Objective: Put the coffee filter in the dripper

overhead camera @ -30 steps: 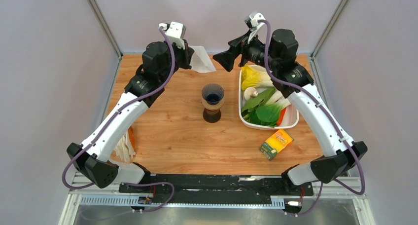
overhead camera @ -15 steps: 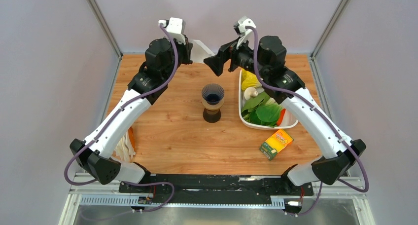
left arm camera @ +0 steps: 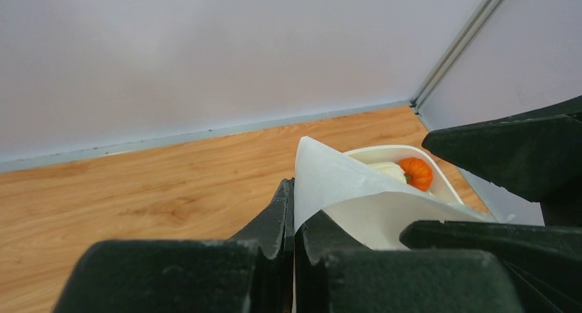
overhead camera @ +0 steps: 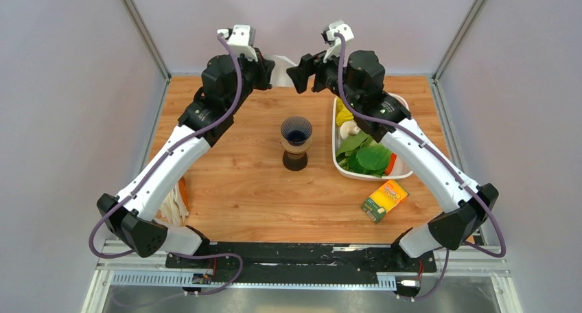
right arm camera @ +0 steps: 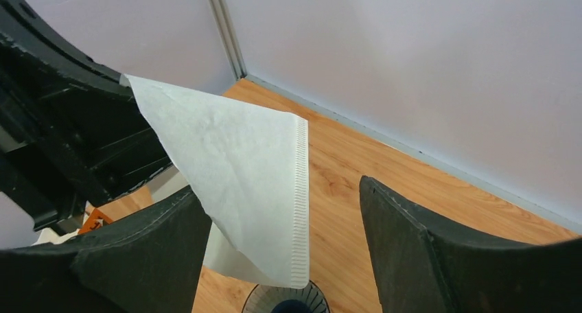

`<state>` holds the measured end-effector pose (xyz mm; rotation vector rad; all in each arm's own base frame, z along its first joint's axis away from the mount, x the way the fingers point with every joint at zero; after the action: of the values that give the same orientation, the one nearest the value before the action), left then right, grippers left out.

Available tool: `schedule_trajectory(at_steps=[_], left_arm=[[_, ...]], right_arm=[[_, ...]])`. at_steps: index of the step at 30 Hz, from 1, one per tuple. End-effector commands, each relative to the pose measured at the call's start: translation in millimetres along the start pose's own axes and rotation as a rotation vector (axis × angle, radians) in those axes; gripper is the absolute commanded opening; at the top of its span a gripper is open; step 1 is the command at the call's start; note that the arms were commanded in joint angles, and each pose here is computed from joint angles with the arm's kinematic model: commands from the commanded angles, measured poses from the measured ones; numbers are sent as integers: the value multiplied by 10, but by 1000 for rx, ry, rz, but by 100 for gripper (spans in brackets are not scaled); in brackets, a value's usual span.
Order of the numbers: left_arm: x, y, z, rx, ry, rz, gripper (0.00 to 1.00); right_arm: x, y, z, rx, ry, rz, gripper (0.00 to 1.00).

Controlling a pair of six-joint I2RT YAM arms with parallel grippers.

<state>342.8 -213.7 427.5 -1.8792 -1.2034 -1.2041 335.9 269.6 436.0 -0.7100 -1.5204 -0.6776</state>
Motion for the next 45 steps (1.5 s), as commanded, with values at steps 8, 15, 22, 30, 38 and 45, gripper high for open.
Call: schedule_trajectory(at_steps=[8, 15, 22, 30, 38, 45], left_arm=[[131, -144, -189, -113, -124, -79, 0], [97, -184, -270, -207, -150, -111, 0], [68, -182, -260, -220, -149, -134, 0], [18, -130, -266, -226, -124, -112, 7], [-89, -105, -277, -219, -68, -54, 30], [-167, -49, -332, -223, -49, -21, 37]], right_arm=[[-10, 67, -88, -71, 72, -31, 70], [-20, 93, -85, -67, 107, -29, 57], [-59, 84, -35, -34, 157, -14, 35], [-48, 120, -27, -19, 158, -14, 18], [-45, 160, -39, -25, 144, -15, 0], [-27, 204, -72, -48, 144, -21, 0]])
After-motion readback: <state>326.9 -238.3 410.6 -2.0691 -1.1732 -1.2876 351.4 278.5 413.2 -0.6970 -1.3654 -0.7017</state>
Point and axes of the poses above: each gripper's point midway between its finger pads, its own y axis out along the fingers, its own z axis along the line the jaws close on, x = y × z, the point moved 5 cm from there along -y, back along the fingers, and after that the axes turned 11 degrees about -y, right-handed, at the moved point
